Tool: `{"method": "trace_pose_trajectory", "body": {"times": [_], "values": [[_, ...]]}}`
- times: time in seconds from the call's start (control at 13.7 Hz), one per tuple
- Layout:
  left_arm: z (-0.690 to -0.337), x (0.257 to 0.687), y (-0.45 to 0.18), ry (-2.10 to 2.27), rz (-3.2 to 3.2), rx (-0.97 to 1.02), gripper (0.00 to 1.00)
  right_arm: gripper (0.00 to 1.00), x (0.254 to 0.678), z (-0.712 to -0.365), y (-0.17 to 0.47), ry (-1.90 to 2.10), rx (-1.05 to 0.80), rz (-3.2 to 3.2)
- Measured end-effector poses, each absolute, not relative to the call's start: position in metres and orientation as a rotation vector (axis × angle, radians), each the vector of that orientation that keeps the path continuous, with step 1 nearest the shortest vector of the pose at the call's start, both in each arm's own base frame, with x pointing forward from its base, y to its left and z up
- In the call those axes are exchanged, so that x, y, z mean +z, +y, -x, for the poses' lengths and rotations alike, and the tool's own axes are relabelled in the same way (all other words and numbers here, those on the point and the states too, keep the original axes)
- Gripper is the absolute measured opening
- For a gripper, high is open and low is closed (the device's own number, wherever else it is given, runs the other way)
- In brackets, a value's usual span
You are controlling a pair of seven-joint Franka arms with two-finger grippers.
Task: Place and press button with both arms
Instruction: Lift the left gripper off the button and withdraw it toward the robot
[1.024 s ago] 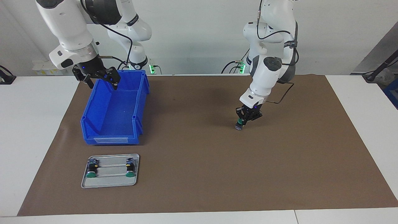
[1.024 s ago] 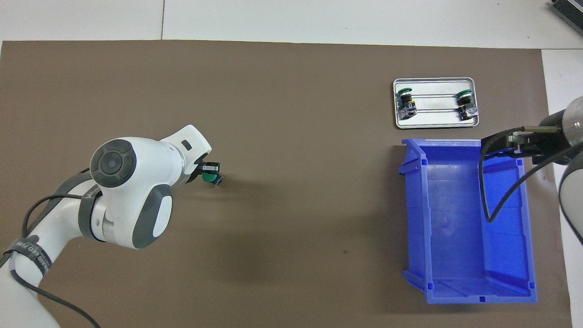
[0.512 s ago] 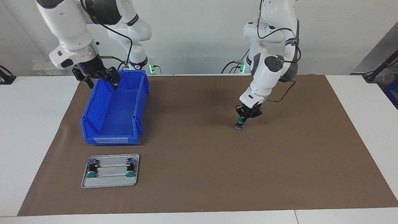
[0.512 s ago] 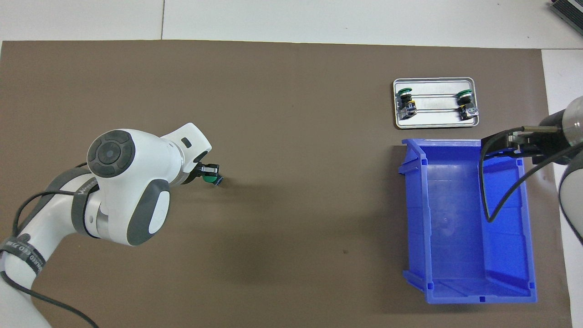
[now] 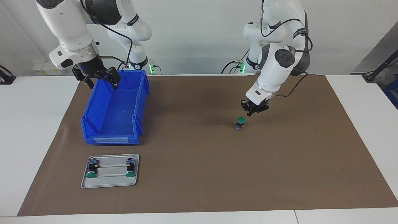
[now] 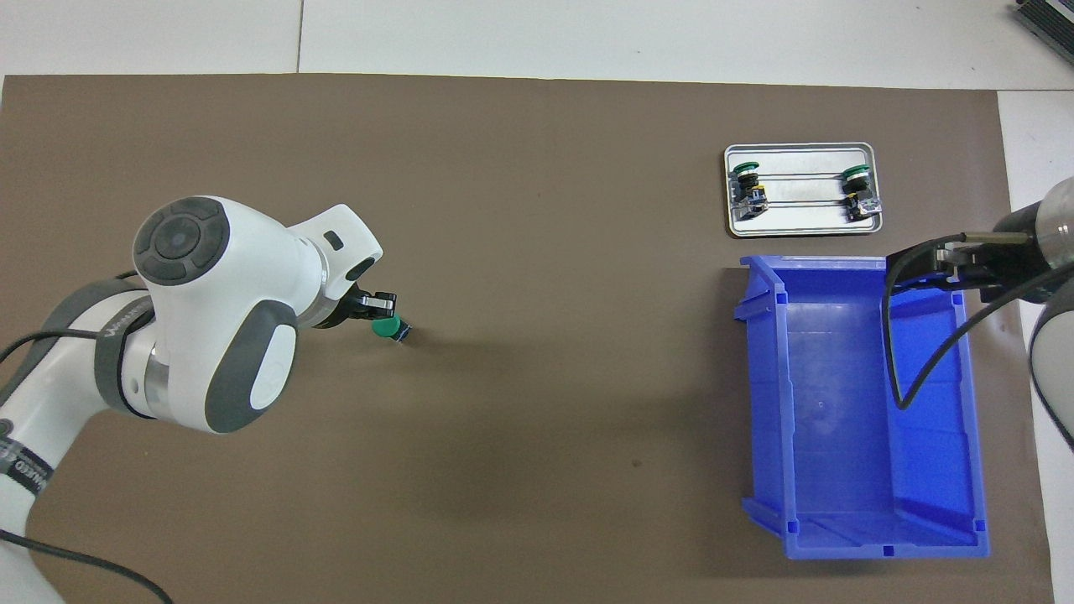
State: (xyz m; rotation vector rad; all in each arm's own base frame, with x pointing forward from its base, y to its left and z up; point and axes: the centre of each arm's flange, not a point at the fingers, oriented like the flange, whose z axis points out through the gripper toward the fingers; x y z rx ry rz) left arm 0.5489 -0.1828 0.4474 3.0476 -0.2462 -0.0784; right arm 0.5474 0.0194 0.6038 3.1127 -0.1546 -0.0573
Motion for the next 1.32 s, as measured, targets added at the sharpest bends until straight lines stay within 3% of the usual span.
{"method": "trace_pose_trajectory", "body": {"times": [0.51, 0.59, 1.1, 1.17, 1.32], "values": [[-0.581, 0.479, -0.034, -0.287, -3.152, -0.093, 0.01, 1.0, 0.604, -0.547, 0.019, -0.154, -0.057, -3.113], [-0.583, 0.489, -0.021, -0.32, -3.148, -0.084, 0.09, 1.0, 0.604, -0.547, 0.019, -0.154, -0.057, -3.113], [-0.581, 0.572, -0.022, -0.392, -3.149, 0.113, 0.92, 1.0, 0.604, -0.547, 0.019, -0.154, -0.057, -3.113], [-0.578, 0.578, -0.023, -0.39, -3.141, 0.112, 0.99, 1.0, 0.604, -0.547, 0.019, -0.154, -0.057, -3.113], [-0.572, 0.588, -0.025, -0.374, -3.105, 0.09, 0.99, 1.0, 0.604, -0.547, 0.019, -0.154, -0.057, -3.113]]}}
